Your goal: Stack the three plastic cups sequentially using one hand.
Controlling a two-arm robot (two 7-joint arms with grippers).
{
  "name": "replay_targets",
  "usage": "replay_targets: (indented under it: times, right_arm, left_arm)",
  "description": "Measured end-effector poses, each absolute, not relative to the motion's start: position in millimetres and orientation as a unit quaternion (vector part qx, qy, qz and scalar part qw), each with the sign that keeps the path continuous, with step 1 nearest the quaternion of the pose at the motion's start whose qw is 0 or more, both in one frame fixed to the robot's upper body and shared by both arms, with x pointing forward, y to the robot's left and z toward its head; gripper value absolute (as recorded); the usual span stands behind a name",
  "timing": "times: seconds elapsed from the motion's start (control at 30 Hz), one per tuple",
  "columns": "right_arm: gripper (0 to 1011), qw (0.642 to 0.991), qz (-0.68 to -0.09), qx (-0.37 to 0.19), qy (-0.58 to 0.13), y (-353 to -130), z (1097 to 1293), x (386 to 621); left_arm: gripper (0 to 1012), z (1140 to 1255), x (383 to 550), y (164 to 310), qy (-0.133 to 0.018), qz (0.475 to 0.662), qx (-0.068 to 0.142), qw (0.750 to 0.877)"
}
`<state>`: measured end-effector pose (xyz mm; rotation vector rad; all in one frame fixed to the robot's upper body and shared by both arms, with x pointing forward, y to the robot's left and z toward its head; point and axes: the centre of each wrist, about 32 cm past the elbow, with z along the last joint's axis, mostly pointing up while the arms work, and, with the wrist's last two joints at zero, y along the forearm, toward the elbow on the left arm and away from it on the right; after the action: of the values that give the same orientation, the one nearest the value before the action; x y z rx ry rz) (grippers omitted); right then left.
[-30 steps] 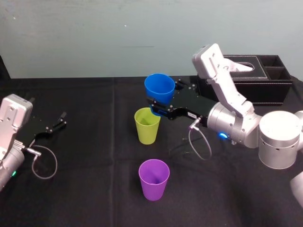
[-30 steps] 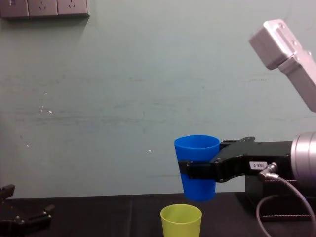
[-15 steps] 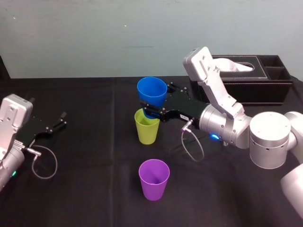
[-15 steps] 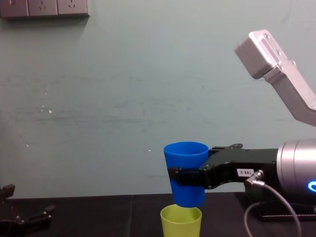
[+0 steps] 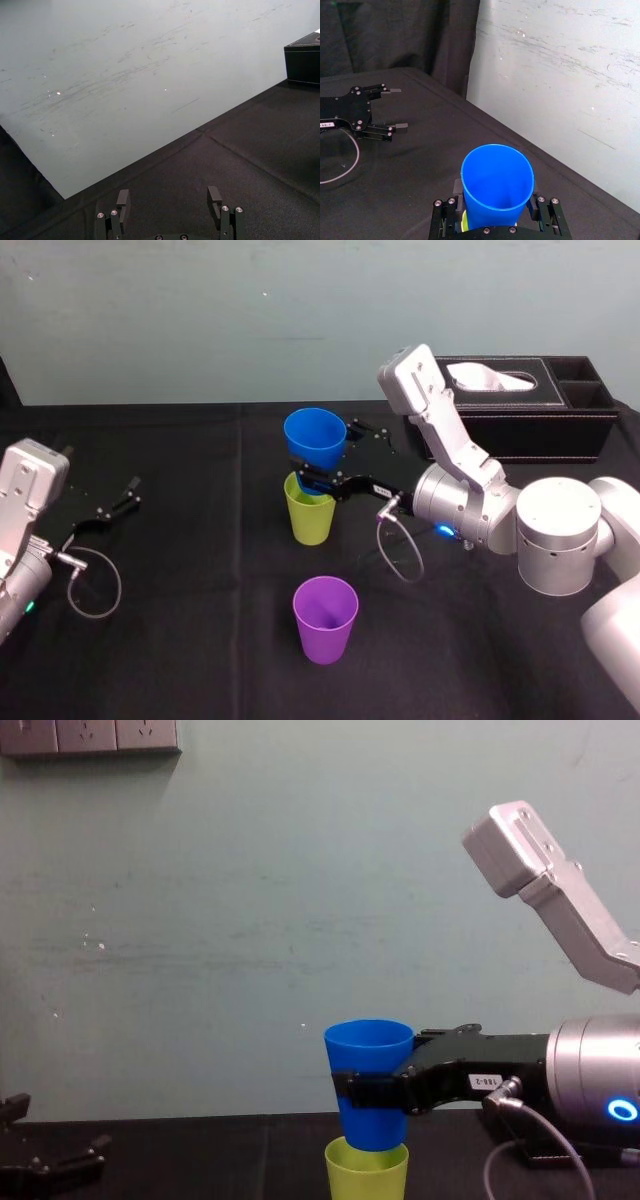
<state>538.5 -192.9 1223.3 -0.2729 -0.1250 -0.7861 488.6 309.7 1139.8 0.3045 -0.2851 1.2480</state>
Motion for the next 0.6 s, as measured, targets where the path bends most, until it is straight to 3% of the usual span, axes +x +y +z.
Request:
replay_targets:
  times: [0.6]
  right_arm:
    - [729, 0.914, -0.379, -0.132, -0.054, -191.0, 1214.8, 543.7]
  left_arm:
    - [1010, 1139.8, 488.6, 309.7, -0.132, 0.580, 0.141, 0.791]
